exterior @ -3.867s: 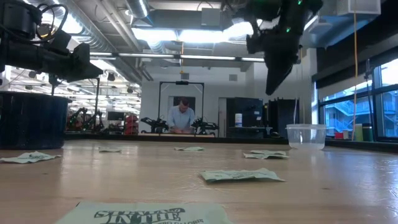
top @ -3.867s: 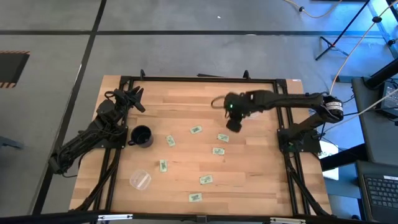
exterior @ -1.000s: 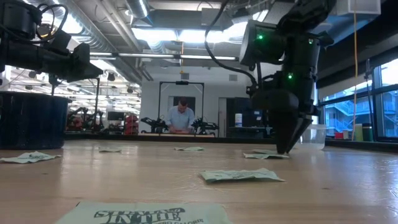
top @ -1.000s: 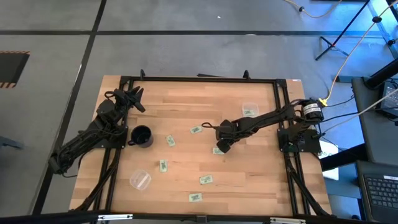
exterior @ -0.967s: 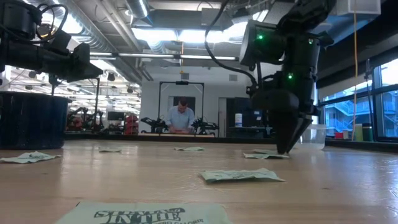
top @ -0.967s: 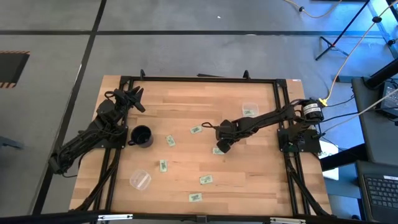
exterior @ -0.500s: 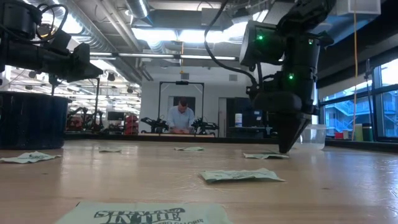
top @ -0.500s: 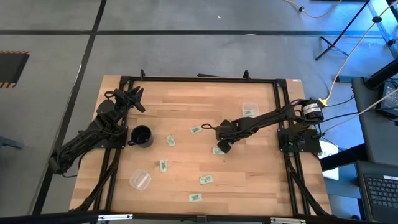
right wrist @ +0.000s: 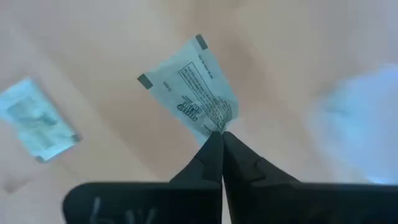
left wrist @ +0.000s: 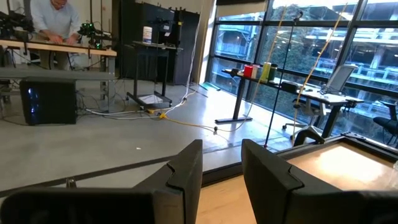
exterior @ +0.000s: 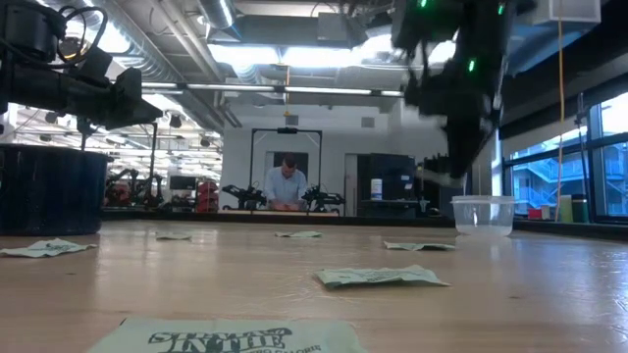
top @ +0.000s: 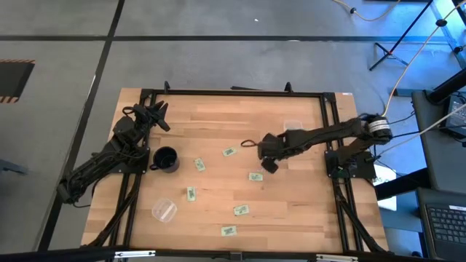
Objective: Pick and place items into bin
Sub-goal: Put the light green stevia packet into the top transparent bin
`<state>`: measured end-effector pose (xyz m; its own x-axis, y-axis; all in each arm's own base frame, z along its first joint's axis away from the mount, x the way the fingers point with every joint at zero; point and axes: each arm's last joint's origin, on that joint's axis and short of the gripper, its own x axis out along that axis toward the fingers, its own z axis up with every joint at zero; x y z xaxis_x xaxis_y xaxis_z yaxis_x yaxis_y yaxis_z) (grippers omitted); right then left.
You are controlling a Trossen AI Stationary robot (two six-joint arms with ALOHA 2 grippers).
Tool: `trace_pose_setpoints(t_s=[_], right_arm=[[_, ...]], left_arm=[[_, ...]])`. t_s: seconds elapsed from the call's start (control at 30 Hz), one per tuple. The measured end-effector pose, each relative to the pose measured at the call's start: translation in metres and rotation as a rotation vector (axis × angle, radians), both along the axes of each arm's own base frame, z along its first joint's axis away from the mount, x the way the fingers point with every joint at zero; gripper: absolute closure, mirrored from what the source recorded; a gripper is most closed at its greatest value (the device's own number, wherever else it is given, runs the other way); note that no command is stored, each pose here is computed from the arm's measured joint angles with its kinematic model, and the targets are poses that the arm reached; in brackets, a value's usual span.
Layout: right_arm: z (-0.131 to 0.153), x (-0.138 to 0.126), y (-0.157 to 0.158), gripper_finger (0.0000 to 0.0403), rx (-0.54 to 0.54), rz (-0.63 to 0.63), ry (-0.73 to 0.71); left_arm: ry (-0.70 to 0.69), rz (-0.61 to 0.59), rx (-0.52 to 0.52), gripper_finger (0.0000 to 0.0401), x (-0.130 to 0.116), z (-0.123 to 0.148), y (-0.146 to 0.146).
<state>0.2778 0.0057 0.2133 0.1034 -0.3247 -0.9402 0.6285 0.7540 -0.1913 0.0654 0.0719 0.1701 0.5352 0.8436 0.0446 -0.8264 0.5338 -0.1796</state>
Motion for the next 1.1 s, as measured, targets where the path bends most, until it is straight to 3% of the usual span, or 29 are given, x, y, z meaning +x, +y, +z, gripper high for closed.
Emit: trace_pose_setpoints(t_s=[0.13,0.37,0.57,0.73,1.1], right_arm=[[0.035,-0.028,-0.013,0.0401,-0.143,-0.142,0.066],[0.051,-0.062,-0.042,0.0401,-0.157,-0.317,0.093],[0.036,-0.071,-0.072,0.0401,-0.097,-0.349,0.131],[0.020,-0.068,-0.091,0.0401,-0.035,-0.314,0.054],[-0.014,-0.080,-0.109,0.0401,-0.004,-0.362,0.094]], left_arm=[[0.000,0.000,0.000,0.0295,0.000,0.000,0.000],[0.000,0.000,0.000,0.0295,0.000,0.000,0.000],[0.000,0.000,0.000,0.0295,0.000,0.000,0.000],[0.000,0.000,0.000,0.0295,0.000,0.000,0.000],[0.000,0.000,0.000,0.0295,0.000,0.000,0.000]])
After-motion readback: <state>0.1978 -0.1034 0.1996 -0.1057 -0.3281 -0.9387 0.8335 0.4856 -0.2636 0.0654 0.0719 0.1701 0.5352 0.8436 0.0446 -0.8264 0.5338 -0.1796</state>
